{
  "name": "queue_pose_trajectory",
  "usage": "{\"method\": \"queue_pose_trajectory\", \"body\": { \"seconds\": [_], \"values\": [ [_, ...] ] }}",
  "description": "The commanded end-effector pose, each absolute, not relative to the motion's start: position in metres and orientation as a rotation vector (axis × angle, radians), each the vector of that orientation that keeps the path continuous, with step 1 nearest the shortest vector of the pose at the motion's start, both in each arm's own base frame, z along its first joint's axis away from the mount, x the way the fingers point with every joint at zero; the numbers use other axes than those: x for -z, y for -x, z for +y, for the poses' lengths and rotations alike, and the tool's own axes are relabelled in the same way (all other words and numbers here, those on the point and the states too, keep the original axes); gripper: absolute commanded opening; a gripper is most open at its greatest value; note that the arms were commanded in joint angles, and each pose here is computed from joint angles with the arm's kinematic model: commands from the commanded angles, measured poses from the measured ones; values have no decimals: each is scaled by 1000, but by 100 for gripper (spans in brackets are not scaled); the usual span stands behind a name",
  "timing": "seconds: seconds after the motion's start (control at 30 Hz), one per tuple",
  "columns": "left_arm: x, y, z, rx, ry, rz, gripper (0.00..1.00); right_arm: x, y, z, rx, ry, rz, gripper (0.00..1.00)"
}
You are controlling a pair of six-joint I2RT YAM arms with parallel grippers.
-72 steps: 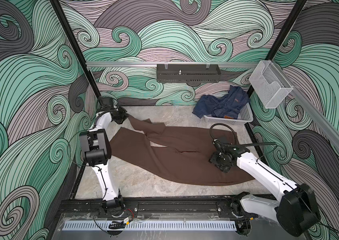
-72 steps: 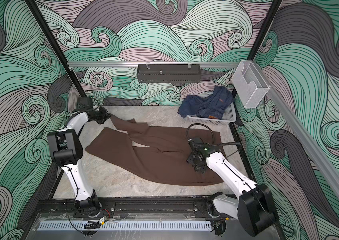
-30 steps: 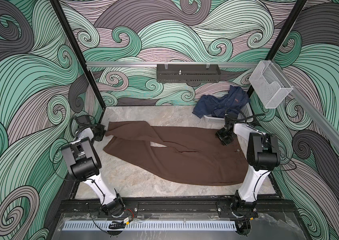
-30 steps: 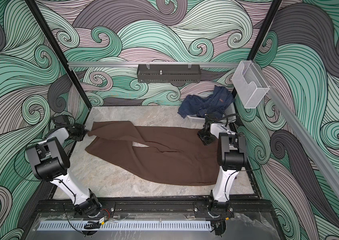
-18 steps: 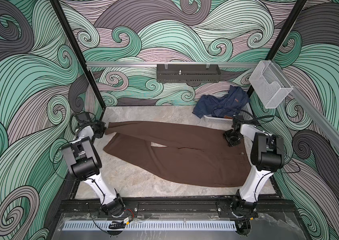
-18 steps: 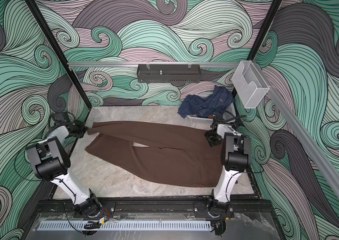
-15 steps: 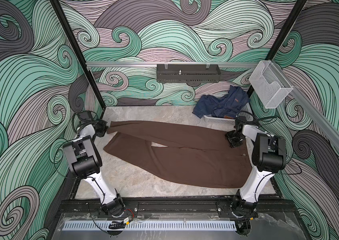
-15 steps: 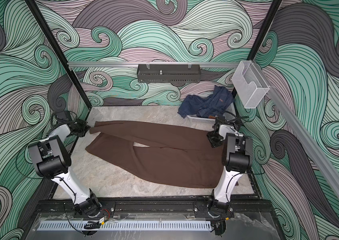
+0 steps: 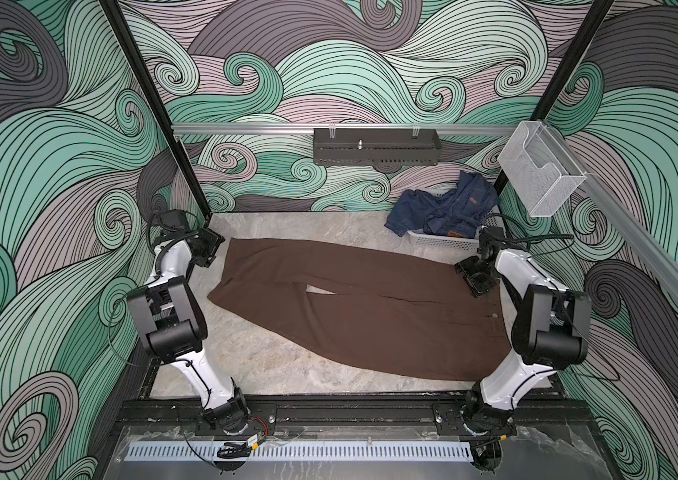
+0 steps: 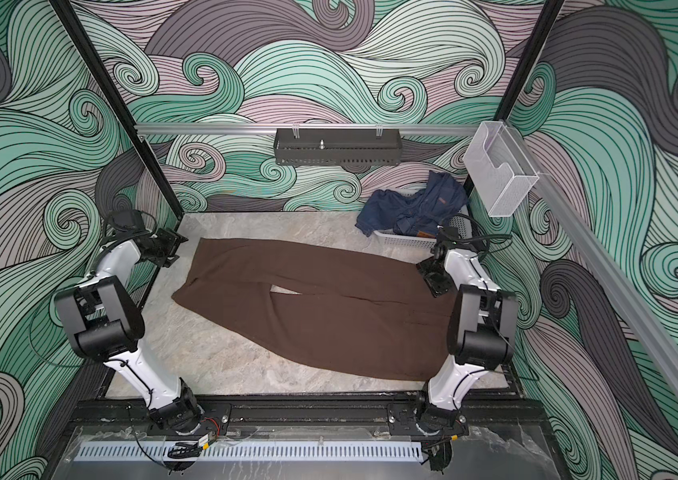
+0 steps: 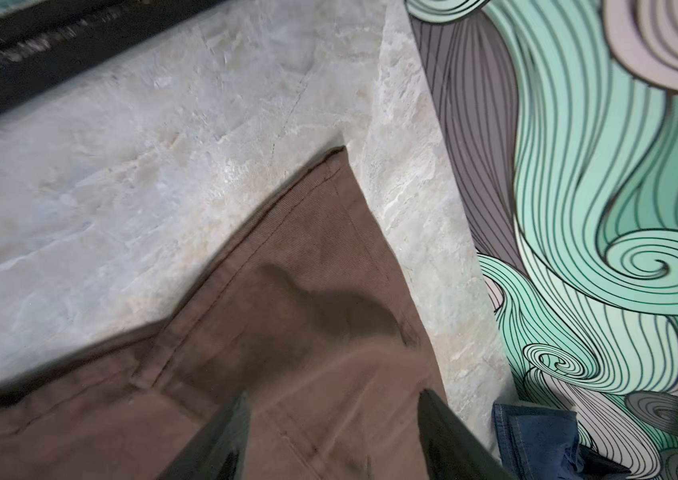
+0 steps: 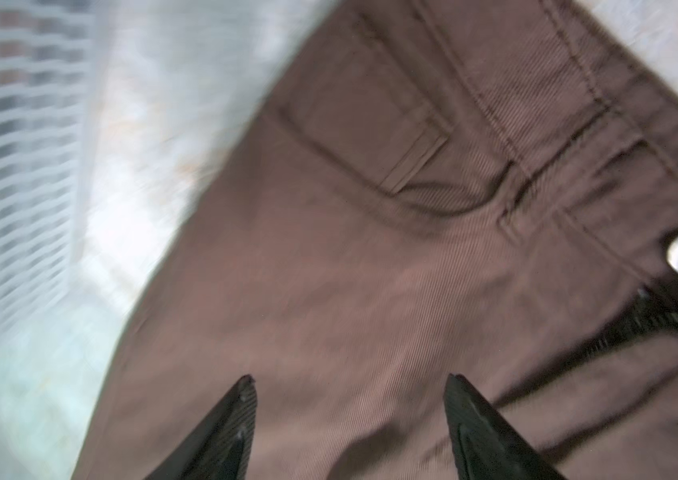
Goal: Fold and stack the trousers
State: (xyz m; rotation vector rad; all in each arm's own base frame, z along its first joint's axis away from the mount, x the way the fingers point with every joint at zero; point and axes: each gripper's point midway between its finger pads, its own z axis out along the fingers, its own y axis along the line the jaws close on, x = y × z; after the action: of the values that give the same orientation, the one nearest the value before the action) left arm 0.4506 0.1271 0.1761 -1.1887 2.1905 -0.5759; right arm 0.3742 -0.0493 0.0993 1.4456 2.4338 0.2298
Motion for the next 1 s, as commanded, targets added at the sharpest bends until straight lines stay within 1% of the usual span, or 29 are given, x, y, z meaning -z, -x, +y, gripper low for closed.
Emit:
{"method": "queue_pose_trajectory", "body": {
  "seconds": [0.0,0.07,0.2,0.27,0.4,0.53,0.6,0.73,0.83,0.97],
  "values": [
    [-213,-412,118,511,1130,2201,67,-110,-348,-25,-228,-1330,2525,73],
    [-207,-393,106,522,1126,2238,64,-111,-338,-8,-252,-1264,2561,73],
    [-171,-360,75,537,1117,2345,50,-107,-315,23,-295,-1152,2631,73],
    [-149,-351,63,544,1126,2390,43,-102,-306,32,-293,-1113,2657,72],
    [-114,-348,43,566,1164,2467,30,-89,-295,36,-280,-1101,2689,72],
    [-92,-351,35,555,1202,2512,20,-83,-295,36,-273,-1095,2702,72],
    [-80,-350,37,525,1231,2523,16,-82,-297,37,-279,-1098,2704,72],
    [-55,-345,44,452,1296,2561,11,-79,-303,38,-292,-1105,2703,72],
    [-37,-341,49,401,1355,2593,9,-80,-310,38,-295,-1115,2699,72],
    [-25,-340,56,340,1396,2613,8,-85,-330,41,-334,-1123,2683,72]
  ]
}}
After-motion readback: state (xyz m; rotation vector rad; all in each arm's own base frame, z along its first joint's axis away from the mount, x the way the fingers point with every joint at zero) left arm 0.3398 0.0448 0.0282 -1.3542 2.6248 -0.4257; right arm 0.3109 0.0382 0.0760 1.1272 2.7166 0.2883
